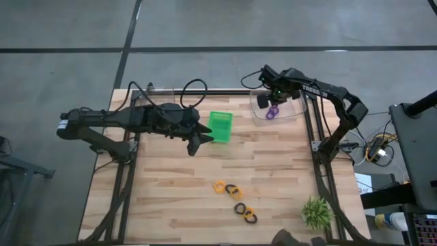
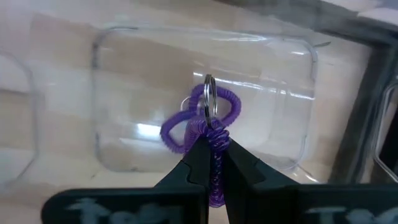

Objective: Sort spring keychains
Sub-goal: Put the purple spring keychain into the right transparent bin, then put the top yellow spring keychain into the left transparent bin

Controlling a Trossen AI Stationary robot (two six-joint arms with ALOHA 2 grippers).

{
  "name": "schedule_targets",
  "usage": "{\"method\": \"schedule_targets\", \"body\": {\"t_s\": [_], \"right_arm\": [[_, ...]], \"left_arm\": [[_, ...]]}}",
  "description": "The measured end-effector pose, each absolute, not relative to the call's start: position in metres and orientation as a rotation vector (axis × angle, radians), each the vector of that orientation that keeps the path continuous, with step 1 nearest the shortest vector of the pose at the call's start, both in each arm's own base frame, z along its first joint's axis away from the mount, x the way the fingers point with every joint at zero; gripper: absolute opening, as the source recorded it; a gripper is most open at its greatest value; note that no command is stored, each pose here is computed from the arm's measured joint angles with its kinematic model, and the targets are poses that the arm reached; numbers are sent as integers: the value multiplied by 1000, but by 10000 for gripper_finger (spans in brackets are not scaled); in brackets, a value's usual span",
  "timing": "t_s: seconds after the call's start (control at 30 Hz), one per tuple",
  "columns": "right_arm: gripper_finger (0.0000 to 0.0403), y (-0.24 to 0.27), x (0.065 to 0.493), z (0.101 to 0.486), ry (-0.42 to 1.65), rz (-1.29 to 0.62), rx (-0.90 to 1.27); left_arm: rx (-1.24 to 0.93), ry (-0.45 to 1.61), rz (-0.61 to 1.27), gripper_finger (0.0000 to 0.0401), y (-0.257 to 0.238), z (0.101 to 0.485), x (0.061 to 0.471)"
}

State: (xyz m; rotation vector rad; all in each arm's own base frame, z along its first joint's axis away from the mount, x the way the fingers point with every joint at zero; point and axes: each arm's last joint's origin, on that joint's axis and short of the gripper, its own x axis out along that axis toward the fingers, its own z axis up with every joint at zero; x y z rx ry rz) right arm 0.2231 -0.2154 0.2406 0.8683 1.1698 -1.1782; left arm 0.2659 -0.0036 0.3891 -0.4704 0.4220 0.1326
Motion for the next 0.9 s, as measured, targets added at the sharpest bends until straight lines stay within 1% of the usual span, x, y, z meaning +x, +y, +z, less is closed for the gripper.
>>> {"method": "schedule_targets", "body": {"t_s": [0.13, 0.4, 0.5, 0.63, 0.73, 0.8, 0.9], "right_arm": [[20, -218, 217, 230, 1170, -1199, 896], [54, -221, 213, 227, 1168, -1213, 908], [78, -221, 214, 228, 1161, -1208, 902], [125, -221, 215, 229, 1160, -1188, 906], [159, -221, 217, 233, 1154, -1134, 950], [175, -221, 219, 238, 1147, -1090, 986], [185, -218, 223, 246, 1138, -1015, 1034]], "left_arm": [[-478, 422, 134, 174, -4, 389, 266], [-488, 421, 137, 174, -4, 389, 266], [-488, 421, 137, 174, -4, 389, 266], [-488, 421, 137, 174, -4, 389, 266], [-488, 421, 137, 174, -4, 389, 266], [-486, 424, 137, 174, -4, 389, 266], [-479, 435, 138, 174, -4, 388, 265]]}}
